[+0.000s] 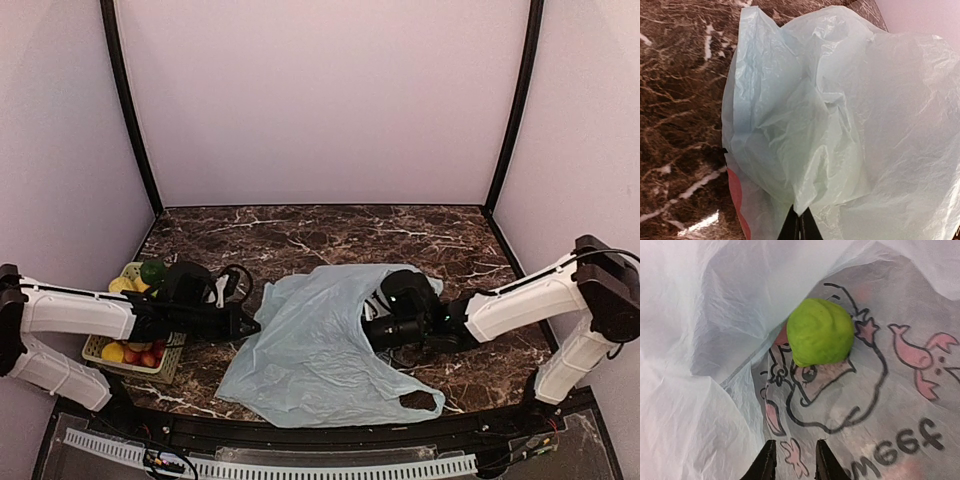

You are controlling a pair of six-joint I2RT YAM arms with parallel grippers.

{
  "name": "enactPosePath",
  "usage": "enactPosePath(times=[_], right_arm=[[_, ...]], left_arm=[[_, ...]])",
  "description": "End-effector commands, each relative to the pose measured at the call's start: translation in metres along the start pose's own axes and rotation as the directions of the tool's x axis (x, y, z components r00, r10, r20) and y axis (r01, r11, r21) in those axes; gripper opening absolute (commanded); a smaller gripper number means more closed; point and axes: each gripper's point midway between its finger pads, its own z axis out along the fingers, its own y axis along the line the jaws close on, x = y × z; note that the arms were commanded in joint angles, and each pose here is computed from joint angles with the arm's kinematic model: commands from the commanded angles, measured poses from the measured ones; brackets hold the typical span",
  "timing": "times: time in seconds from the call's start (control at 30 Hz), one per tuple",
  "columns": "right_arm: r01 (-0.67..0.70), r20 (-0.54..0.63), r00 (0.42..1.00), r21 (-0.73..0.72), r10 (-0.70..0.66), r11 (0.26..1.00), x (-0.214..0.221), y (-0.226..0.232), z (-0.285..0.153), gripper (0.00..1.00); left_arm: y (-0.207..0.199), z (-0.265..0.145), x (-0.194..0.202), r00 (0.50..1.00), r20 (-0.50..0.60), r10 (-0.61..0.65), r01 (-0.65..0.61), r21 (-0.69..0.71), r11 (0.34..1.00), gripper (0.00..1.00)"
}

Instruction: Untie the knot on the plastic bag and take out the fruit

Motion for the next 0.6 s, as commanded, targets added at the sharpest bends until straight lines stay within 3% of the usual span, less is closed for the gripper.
enactPosePath(times=[0.0, 0.33, 0.57], right_arm=[[-0.007, 0.083, 0.997, 0.097, -0.001, 0.995, -0.010, -0.019, -0.032, 0.26], [-0.014, 0.231, 0.973, 0.163, -0.024, 0.986, -0.026, -0.030, -0.098, 0.29], [0.024, 0.195, 0.980, 0.103, -0.044, 0.994, -0.029, -0.019, -0.085, 0.32]], left_arm=[[0.019, -0.015, -0.015, 0.999, 0.027, 0.025, -0.023, -0.073, 0.997, 0.01], [0.035, -0.027, -0.032, 0.997, 0.058, 0.047, -0.041, -0.110, 0.993, 0.01], [0.027, -0.016, -0.026, 0.998, 0.007, 0.066, -0.065, -0.040, 0.997, 0.01]])
